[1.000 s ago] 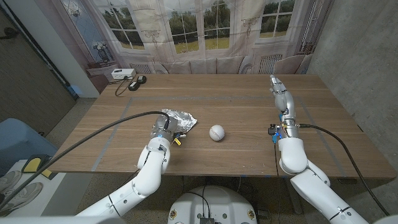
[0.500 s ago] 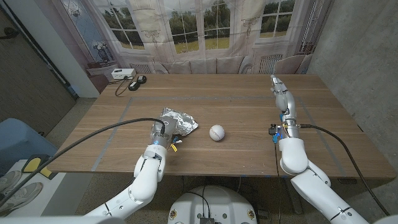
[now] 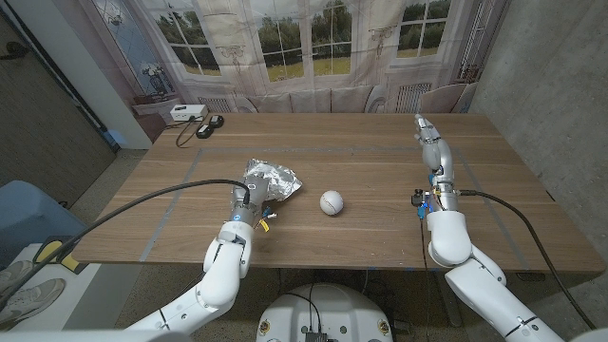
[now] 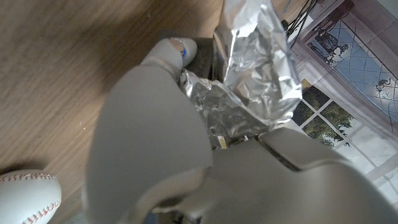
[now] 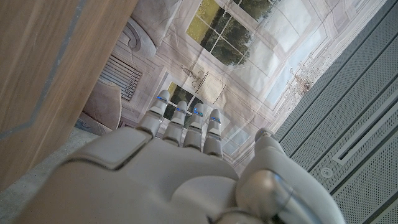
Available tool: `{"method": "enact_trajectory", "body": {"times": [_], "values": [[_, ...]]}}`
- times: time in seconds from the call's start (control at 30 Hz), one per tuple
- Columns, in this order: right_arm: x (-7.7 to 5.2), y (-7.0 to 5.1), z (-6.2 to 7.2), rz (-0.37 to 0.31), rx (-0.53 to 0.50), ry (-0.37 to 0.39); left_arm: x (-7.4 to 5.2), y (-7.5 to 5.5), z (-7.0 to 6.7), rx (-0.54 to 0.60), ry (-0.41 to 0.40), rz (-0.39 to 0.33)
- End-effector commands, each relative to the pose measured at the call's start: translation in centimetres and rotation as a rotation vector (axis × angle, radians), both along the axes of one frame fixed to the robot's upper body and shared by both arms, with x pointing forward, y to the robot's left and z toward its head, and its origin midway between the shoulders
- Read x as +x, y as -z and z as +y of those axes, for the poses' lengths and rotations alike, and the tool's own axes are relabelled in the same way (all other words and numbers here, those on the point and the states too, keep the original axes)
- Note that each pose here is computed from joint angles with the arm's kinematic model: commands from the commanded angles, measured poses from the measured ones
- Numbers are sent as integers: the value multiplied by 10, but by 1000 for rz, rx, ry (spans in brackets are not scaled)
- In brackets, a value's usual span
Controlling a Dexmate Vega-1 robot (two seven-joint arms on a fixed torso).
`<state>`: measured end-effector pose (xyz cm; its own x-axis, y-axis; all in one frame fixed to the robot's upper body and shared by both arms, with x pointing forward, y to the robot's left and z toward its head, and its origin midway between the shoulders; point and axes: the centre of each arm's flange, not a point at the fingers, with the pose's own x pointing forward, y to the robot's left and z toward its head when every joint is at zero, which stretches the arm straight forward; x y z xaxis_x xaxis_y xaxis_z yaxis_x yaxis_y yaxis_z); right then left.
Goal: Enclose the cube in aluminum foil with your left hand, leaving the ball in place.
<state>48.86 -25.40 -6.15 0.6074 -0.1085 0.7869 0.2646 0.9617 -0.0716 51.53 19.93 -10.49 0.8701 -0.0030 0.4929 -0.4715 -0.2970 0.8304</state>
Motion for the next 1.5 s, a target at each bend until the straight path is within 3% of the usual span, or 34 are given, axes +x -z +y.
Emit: {"method": "enact_trajectory", "body": {"times": [0.03,0.17,0.37,0.63,1.0,1.17,1.3,1.5], "values": [[0,-1,-1,-5,1,3,4,-8,-2,-2,-54,165],[0,-1,-1,-8,1,5,8,-11,-3,8,-90,264],[1,-1,-1,-8,0,3,9,-14,-2,-3,-77,302],[3,-1,-1,-5,0,1,-1,-14,-2,25,-8,168],[7,-1,-2,0,7,-1,-11,-20,4,-101,144,74],[9,-1,-3,4,10,-1,-17,-22,12,-203,221,-79],[11,-1,-4,9,9,-3,-18,-17,22,-307,230,-194],[14,-3,-4,13,3,-10,-7,-12,34,-380,262,-170]]}}
